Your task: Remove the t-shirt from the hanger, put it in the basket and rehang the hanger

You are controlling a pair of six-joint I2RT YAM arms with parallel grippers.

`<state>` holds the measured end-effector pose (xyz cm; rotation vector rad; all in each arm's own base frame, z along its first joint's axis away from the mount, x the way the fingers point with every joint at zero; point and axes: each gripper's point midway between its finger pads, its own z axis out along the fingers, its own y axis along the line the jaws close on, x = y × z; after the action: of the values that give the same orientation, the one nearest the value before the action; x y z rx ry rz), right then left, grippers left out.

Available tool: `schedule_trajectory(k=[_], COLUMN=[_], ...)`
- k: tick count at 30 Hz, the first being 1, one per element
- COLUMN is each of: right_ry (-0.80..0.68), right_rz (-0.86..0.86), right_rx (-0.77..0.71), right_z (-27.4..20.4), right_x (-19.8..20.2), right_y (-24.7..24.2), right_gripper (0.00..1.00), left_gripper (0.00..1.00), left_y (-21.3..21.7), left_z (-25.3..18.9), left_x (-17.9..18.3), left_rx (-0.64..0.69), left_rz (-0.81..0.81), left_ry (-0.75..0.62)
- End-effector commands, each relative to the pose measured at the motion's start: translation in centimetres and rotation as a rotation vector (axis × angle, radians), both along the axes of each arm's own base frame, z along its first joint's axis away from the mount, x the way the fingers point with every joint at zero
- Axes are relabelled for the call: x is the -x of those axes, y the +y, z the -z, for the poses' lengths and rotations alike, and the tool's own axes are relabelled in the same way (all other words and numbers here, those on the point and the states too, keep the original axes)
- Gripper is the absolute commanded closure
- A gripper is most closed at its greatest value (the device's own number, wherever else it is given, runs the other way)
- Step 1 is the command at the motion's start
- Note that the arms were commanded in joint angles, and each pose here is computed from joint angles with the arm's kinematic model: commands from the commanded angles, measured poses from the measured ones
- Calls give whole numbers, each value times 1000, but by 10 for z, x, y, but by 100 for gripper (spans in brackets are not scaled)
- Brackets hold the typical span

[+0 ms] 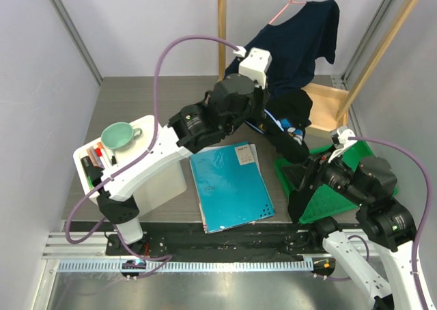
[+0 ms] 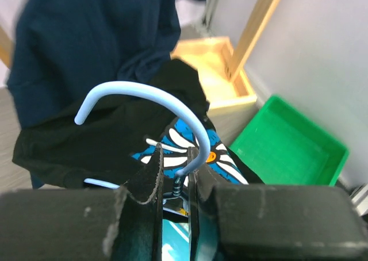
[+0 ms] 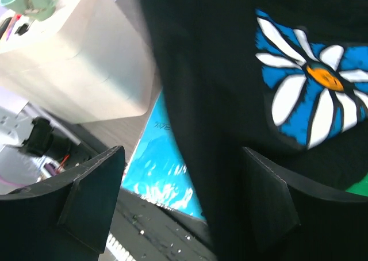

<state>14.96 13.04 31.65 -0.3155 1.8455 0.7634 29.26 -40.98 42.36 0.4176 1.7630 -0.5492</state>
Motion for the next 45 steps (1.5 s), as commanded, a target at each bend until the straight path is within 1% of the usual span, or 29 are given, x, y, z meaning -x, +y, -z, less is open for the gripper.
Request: schedule_trajectory(k=[1,3,7,12,14,15,20,22,23,24,26,27,30,32,34,35,36,37,38,41,45], right_ry=[-60,-61,-71,-134,-152,-164,-152,-142,-140,-137,-133,-126,-115,-101,-106,-114,-128,-135,-131,-114,-120], right_rz=[110,120,94,45,57,68,92,95,102,108,129,134,190,275,317,322,319,314,309,276,258], right_rx=[10,21,8,-28,-38,-39,-44,-41,-42,-41,-45,-43,-71,-117,-173,-218,-242,-259,-270,-307,-326], right_z=[-10,-9,-9,-22,-25,-26,-22,-17,-17,-15,-14,-11,-6,-8,-17,-23,-30,-35,-37,-44,-51], right_x=[-5,-4,4,24,27,28,27,24,23,21,18,16,8,4,7,12,15,18,19,25,28], right_y=[-18,-21,-19,-17,-20,-23,-26,-25,-25,-26,-28,-28,-32,-42,-48,-49,-49,-49,-48,-42,-40], right_gripper=[16,17,23,28,34,38,51,59,63,71,76,84,99,99,99,99,99,99,99,99,99], left_gripper=[100,100,100,100,100,100,100,100,100,100,100,100,100,100,100,100,100,100,100,100,100], left_y=[42,46,56,64,66,65,70,72,73,74,78,80,86,91,101,111,110,116,123,128,131], left_z=[-96,-99,-110,-114,-114,-113,-114,-115,-117,-117,-117,-118,-120,-116,-113,-119,-106,-109,-110,-104,-101], left_x=[9,12,15,15,15,15,15,16,16,17,18,18,20,20,15,17,14,13,14,11,6], left_rx=[274,281,301,297,291,288,289,297,307,311,317,331,362,363,381,410,394,442,463,506,505], left_rz=[-85,-83,-95,-112,-117,-117,-129,-129,-129,-130,-136,-144,-155,-177,-239,-257,-272,-303,-320,-360,-401], left_ry=[-118,-120,-132,-147,-149,-148,-151,-151,-149,-148,-146,-148,-149,-145,-149,-157,-146,-141,-138,-130,-131])
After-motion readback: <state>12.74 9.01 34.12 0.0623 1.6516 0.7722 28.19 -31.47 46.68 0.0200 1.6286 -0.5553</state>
